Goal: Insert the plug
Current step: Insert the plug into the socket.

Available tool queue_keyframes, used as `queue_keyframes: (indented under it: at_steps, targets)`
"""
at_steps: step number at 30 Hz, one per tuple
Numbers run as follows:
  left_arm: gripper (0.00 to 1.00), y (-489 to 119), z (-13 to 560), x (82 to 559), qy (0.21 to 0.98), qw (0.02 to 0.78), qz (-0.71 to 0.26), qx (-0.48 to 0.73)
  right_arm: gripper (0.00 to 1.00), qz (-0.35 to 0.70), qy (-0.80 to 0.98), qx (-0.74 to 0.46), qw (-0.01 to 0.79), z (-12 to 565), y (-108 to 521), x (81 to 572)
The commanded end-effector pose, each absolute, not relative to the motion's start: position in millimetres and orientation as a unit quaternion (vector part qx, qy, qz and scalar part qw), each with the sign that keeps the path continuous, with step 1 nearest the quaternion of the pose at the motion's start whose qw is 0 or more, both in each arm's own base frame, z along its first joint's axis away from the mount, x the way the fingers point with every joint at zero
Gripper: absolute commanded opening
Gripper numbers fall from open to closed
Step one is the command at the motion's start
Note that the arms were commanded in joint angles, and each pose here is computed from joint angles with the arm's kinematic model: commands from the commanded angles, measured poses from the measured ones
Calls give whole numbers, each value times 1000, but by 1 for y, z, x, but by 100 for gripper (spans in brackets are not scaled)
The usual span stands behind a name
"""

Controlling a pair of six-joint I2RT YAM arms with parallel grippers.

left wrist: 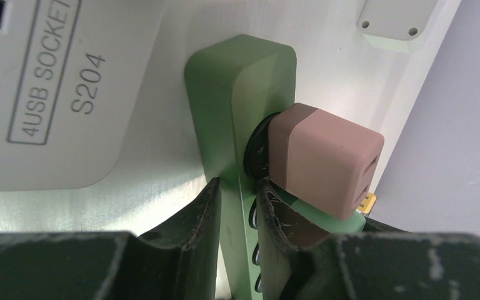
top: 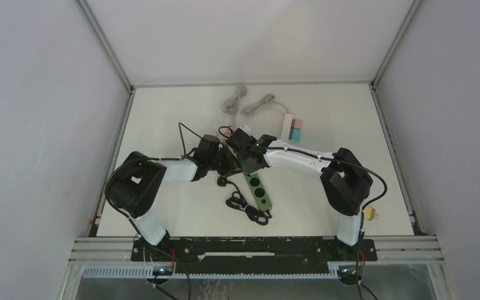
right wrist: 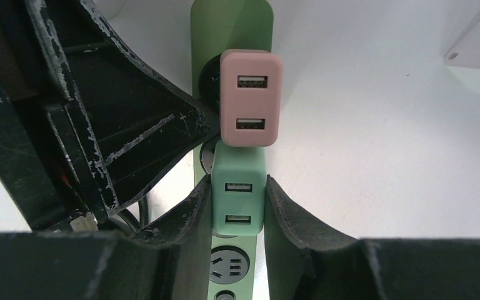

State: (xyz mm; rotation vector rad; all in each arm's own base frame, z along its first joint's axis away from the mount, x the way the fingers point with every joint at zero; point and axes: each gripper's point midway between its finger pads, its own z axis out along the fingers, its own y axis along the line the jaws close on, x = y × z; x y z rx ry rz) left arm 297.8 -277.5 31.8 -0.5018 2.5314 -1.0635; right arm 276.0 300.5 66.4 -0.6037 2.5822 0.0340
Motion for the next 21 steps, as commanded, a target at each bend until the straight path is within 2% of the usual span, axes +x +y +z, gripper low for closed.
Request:
queue_keyframes:
  at_steps: [1,21]
  targets:
    - [30,-277,24,294,899,161,-364,-180,0,23,958,-234,166,38,294,251]
    - [29,-277,23,293,900,158,-365,-179,0,-18,955,-271,120,2,286,234]
